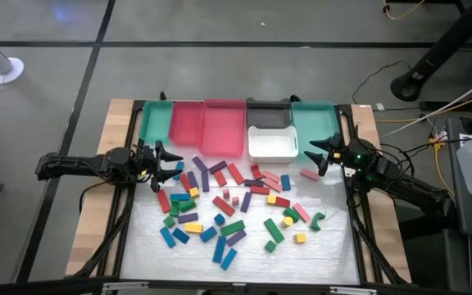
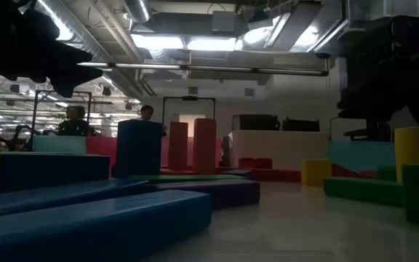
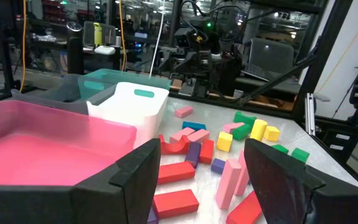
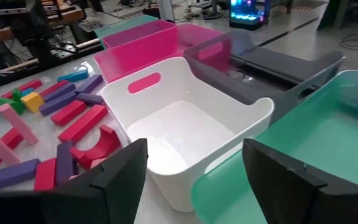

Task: Sort blocks
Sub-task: Put the pink block into the right green bin

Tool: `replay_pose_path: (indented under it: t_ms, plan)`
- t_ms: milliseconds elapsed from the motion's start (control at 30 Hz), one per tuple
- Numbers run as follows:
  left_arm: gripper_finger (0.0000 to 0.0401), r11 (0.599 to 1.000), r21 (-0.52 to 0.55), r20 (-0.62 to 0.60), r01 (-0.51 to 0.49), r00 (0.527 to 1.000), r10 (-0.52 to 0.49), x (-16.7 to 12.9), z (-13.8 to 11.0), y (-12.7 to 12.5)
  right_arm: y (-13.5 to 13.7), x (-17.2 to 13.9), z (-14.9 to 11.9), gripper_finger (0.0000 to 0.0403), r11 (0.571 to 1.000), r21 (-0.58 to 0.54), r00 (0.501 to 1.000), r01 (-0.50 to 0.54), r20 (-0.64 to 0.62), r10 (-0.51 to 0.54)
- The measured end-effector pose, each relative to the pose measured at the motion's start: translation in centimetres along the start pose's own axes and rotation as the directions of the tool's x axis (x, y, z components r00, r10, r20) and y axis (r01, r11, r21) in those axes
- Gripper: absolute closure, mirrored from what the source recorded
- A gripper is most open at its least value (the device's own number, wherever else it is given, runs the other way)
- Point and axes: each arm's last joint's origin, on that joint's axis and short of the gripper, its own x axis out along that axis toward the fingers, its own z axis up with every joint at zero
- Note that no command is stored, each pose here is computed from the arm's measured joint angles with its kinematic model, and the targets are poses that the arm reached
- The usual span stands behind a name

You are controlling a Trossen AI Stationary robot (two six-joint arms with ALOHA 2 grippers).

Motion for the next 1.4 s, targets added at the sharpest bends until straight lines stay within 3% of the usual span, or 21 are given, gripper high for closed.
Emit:
replay_pose_path:
  t_ms: [533, 733, 867, 1133, 1400]
  plan:
    - [0.0180, 1.000, -0.001, 0.004, 0.000, 1.000, 0.000, 0.0, 0.0, 0.0, 0.1, 0.1, 0.4, 0.0139, 1.000, -0.022, 0.999, -0.017, 0.050, 0.018]
    - [0.0180, 1.000, -0.001, 0.004, 0.001, 1.000, -0.001, 0.0, 0.0, 0.0, 0.2, 0.0, 1.0, 0.0139, 0.995, 0.087, 0.994, -0.055, 0.103, 0.046]
    - [0.0180, 1.000, -0.001, 0.004, 0.001, 1.000, -0.001, 0.0, 0.0, 0.0, 0.7, -0.9, 2.3, 0.0139, 0.989, 0.092, 0.990, -0.117, 0.090, 0.109]
    - [0.0180, 1.000, -0.001, 0.004, 0.001, 1.000, -0.001, 0.0, 0.0, 0.0, 1.6, -3.0, 5.8, 0.0139, 0.981, 0.111, 0.985, -0.160, -0.040, 0.165]
    - [0.0180, 1.000, -0.001, 0.004, 0.000, 1.000, 0.000, 0.0, 0.0, 0.0, 2.0, -2.1, 7.1, 0.0139, 0.974, 0.182, 0.918, -0.133, -0.347, 0.190]
